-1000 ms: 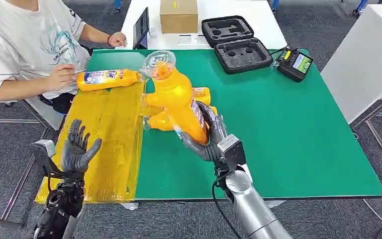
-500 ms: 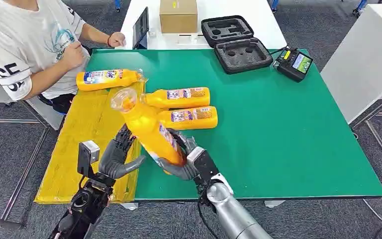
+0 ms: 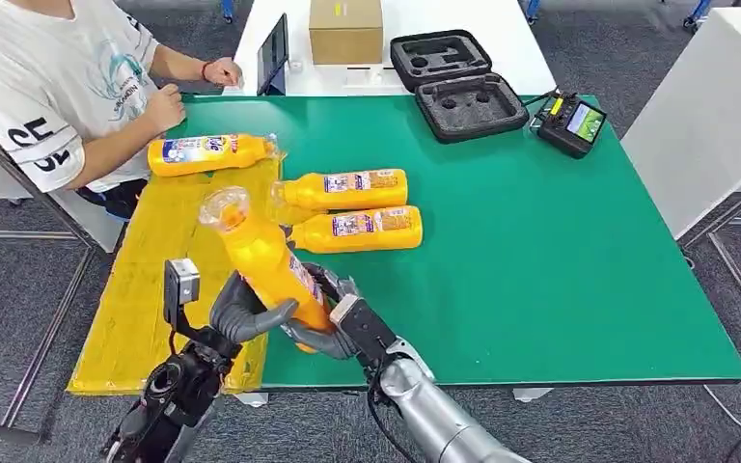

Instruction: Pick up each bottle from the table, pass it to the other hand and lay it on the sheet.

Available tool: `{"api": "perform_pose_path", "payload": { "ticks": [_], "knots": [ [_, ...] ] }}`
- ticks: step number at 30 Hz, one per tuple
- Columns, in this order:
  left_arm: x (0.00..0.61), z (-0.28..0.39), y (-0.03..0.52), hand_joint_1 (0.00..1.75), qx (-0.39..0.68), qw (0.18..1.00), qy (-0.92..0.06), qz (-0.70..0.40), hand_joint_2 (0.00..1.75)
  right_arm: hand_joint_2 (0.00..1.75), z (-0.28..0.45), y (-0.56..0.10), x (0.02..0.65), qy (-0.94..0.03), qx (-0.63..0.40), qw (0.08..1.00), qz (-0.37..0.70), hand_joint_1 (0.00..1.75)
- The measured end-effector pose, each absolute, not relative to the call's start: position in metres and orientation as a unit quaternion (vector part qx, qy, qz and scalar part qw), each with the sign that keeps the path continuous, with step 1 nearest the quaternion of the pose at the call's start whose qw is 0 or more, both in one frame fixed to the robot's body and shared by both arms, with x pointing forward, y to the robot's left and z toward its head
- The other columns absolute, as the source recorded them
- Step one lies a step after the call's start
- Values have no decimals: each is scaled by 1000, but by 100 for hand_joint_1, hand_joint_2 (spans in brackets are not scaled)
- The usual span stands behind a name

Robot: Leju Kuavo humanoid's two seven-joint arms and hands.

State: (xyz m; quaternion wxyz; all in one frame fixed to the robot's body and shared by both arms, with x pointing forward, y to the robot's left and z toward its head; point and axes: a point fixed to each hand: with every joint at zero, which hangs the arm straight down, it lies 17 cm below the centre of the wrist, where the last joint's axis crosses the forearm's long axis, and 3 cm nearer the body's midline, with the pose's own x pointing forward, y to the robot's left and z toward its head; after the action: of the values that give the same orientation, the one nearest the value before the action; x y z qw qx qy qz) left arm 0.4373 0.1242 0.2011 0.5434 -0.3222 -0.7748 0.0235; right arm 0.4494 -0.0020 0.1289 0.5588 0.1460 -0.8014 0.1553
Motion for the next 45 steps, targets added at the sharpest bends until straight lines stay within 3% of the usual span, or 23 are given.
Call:
{"api": "perform_pose_path", "payload": {
  "ticks": [9,10,11,12,32,33,34,35,37,38,45],
  "knots": [
    [437,201,121,0,-337,548,-765,27,175,175,126,-6,453,-808,112,555,166,175],
    [437,201,121,9,-337,548,-765,27,175,175,125,-6,453,-808,110,554,167,175],
    [437,201,121,159,-337,548,-765,26,175,175,126,-6,453,-809,105,553,169,175],
    [437,202,121,175,-337,548,-766,25,175,175,126,-6,453,-810,100,551,171,175],
    [449,204,122,175,-275,550,-788,11,175,175,128,-3,453,-813,87,546,180,175],
    [449,205,123,175,-275,550,-788,14,175,175,128,-3,454,-814,85,545,181,152],
    [450,205,124,175,-275,551,-788,16,175,175,128,-3,454,-814,83,545,182,59],
    [451,205,124,175,-275,551,-788,17,175,175,128,-3,454,-814,82,544,183,0],
    [453,206,126,175,-274,550,-789,23,175,175,129,-3,454,-816,75,542,189,0],
    [454,206,129,175,-271,551,-789,28,175,0,130,-3,454,-818,71,538,192,0],
    [467,209,175,175,-174,532,-825,70,175,0,156,-23,452,-848,10,494,191,0]
  ]
}}
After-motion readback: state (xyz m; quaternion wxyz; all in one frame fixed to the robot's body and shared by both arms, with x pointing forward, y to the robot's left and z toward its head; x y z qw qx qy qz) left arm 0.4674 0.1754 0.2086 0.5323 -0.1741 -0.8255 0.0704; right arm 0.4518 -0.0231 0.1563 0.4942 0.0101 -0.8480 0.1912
